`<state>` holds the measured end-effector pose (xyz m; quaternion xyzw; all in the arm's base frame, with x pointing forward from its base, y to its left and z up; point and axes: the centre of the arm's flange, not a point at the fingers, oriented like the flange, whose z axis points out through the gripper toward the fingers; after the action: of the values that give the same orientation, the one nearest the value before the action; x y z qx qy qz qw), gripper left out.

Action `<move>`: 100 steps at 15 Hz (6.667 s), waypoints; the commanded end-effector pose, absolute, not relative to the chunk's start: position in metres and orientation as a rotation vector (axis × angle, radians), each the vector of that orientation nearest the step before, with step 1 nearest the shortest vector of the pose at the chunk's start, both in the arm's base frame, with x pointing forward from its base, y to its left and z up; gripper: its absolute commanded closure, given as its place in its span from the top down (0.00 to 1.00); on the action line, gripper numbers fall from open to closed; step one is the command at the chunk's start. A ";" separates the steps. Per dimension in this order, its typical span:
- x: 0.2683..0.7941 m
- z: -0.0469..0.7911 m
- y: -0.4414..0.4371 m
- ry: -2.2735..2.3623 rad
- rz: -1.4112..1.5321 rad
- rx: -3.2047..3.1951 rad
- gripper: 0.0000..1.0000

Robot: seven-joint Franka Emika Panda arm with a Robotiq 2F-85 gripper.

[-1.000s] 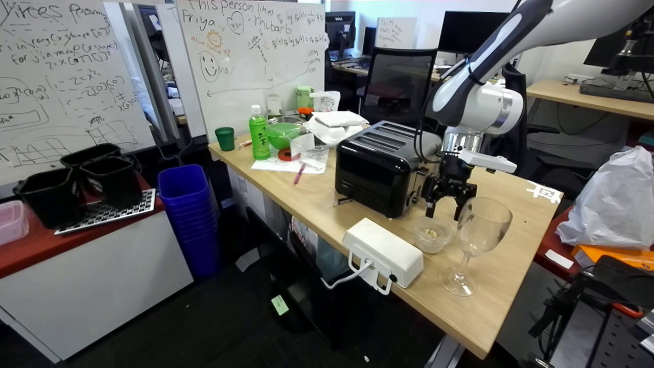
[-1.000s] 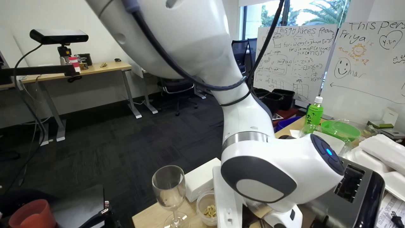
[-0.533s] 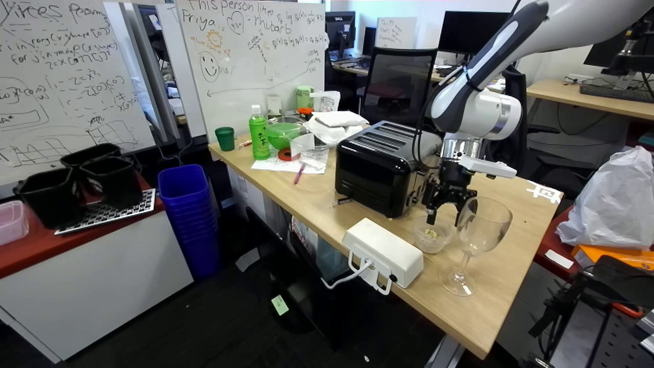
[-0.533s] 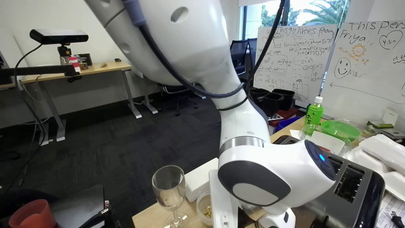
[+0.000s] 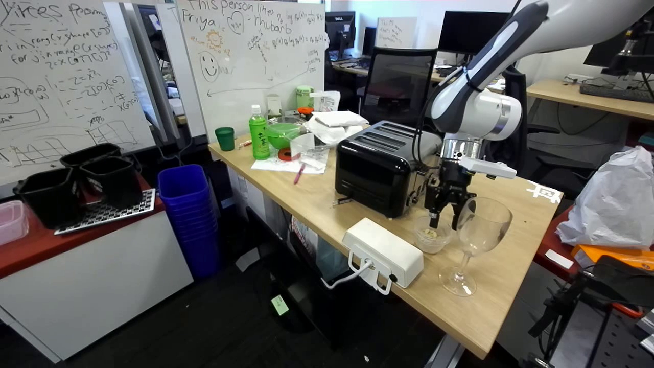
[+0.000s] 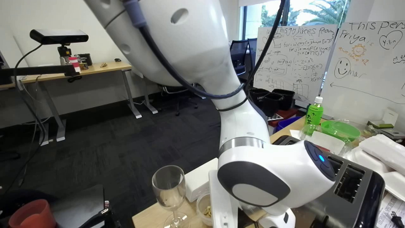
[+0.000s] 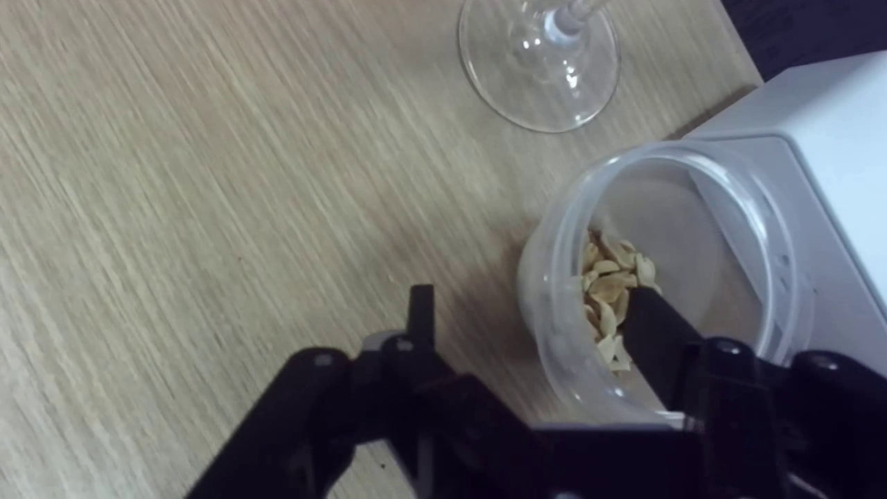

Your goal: Pick up the plastic bowl from the table and pour its contents in the wine glass.

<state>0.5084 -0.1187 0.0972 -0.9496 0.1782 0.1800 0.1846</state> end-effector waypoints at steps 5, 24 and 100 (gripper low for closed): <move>0.506 0.100 -0.122 0.498 0.455 -2.672 0.14; 0.477 0.154 -0.142 0.656 0.330 -2.854 0.03; 0.359 0.351 -0.048 1.276 -0.300 -3.235 0.03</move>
<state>0.3690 -0.0531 0.3485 -0.9077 0.3797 -0.0808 -0.1595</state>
